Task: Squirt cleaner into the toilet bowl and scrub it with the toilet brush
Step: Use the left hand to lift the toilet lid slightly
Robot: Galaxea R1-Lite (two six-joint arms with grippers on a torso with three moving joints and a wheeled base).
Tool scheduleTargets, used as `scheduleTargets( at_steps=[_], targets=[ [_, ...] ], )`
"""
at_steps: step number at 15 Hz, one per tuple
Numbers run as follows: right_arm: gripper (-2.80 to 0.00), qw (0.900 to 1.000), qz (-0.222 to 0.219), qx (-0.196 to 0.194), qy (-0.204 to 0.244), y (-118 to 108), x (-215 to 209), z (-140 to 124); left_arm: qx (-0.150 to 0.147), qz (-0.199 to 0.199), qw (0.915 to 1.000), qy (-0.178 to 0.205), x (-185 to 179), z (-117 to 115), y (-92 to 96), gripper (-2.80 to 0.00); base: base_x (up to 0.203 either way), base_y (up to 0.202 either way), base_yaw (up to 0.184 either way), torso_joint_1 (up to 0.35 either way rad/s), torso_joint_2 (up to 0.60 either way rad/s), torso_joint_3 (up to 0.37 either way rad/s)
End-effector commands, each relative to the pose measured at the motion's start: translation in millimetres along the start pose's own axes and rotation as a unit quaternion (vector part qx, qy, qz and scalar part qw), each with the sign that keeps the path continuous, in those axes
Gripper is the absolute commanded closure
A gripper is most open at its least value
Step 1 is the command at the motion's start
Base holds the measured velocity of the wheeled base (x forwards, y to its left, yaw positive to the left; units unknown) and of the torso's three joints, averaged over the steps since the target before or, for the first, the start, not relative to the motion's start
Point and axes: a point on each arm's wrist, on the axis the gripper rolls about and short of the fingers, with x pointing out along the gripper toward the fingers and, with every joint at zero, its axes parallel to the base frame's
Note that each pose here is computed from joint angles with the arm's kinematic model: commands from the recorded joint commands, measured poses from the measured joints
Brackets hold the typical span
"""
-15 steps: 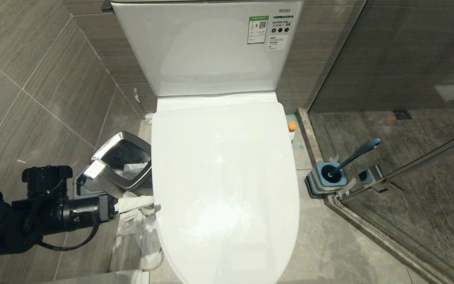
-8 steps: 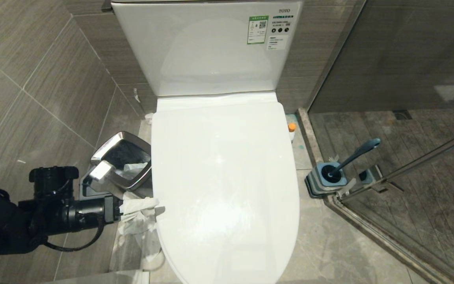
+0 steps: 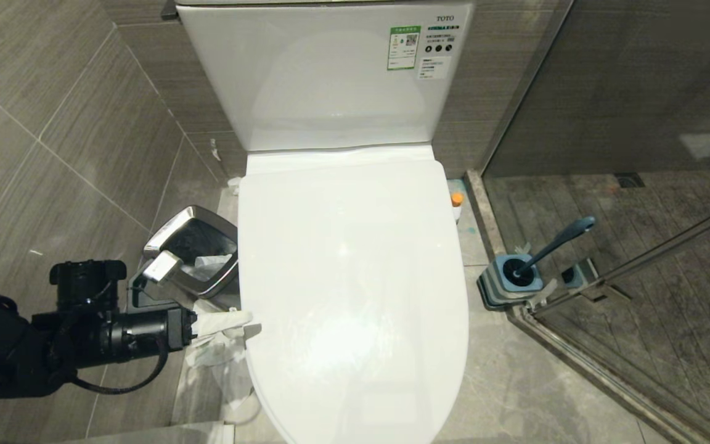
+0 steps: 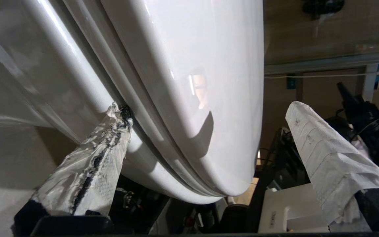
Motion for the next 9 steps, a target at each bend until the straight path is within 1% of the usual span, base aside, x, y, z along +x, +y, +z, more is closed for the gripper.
scheduleTargets(
  at_steps=[1, 6, 9],
  targets=[
    [0.0, 1.0, 0.0, 0.0, 0.0, 0.0, 0.0, 0.0, 0.005, 0.011, 0.9999, 0.003, 2.6, -3.9, 5.2, -2.8, 0.0, 0.0, 0.0, 0.0, 0.0, 0.0],
    [0.0, 1.0, 0.0, 0.0, 0.0, 0.0, 0.0, 0.0, 0.012, 0.022, 0.9997, 0.004, 3.8, -5.0, 6.0, -2.8, 0.0, 0.0, 0.0, 0.0, 0.0, 0.0],
    [0.0, 1.0, 0.0, -0.001, 0.0, 0.0, 0.0, 0.0, 0.006, 0.028, 0.9996, 0.006, 3.2, -7.6, 6.0, -2.8, 0.0, 0.0, 0.0, 0.0, 0.0, 0.0]
  ],
)
